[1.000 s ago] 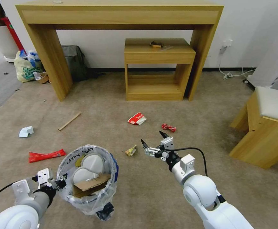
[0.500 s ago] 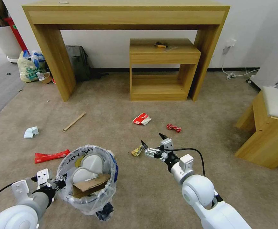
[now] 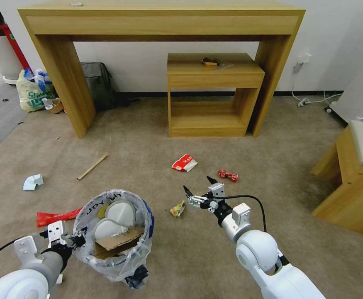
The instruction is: Pick up the trash bin and place the garbage on the floor into it.
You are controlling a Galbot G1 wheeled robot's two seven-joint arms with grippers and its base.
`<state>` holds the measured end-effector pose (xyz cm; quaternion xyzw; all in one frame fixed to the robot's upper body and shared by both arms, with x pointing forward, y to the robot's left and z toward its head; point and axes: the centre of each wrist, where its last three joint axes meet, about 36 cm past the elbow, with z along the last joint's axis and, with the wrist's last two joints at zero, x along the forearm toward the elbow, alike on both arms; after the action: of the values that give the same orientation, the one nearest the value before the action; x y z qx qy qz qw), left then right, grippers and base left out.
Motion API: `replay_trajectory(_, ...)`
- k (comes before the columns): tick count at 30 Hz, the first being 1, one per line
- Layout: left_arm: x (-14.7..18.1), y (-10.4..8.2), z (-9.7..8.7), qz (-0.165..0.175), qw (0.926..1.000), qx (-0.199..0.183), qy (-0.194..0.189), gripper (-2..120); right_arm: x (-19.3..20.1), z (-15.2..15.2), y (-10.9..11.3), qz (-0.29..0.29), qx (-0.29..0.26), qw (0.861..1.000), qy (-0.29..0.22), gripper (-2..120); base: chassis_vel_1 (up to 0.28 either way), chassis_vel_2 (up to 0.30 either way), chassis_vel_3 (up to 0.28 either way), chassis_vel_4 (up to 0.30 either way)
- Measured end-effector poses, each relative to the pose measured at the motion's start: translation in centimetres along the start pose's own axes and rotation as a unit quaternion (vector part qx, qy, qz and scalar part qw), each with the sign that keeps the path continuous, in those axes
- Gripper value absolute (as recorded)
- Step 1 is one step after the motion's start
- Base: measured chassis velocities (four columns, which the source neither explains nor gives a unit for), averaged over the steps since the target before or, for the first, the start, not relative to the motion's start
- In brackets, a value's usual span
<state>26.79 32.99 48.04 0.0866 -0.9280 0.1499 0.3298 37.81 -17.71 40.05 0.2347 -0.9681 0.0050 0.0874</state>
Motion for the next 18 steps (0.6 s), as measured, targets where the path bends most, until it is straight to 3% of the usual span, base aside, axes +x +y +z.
replay_trajectory(6, 0.3, 0.0, 0.1, 0.000, 1.0000, -0.001, 0.001, 0, -1.5, 1.6, -2.4, 0.006, -0.004, 0.999, 0.053, 100, -0.010, 0.007, 0.004, -0.012)
replay_trajectory(8, 0.6, -0.1, 0.2, 0.000, 1.0000, -0.002, 0.002, 0, -3.2, 4.2, -6.0, -0.012, 0.009, 0.994, 0.111, 100, 0.000, 0.000, 0.000, 0.000)
replay_trajectory(9, 0.6, -0.1, 0.2, 0.000, 1.0000, -0.002, 0.002, 0, -3.2, 4.2, -6.0, -0.012, 0.009, 0.994, 0.111, 100, 0.000, 0.000, 0.000, 0.000)
replay_trajectory(11, 0.9, -0.3, 0.3, 0.000, 1.0000, -0.001, 0.001, 0, -5.6, 7.3, -8.0, -0.036, -0.005, 0.984, 0.173, 100, 0.000, 0.000, 0.000, 0.000)
replay_trajectory(18, 1.4, -0.7, 0.2, -0.004, 1.0000, -0.002, -0.002, 0, -10.2, 9.6, -6.6, -0.056, -0.044, 0.978, 0.199, 100, 0.000, 0.000, 0.000, 0.000)
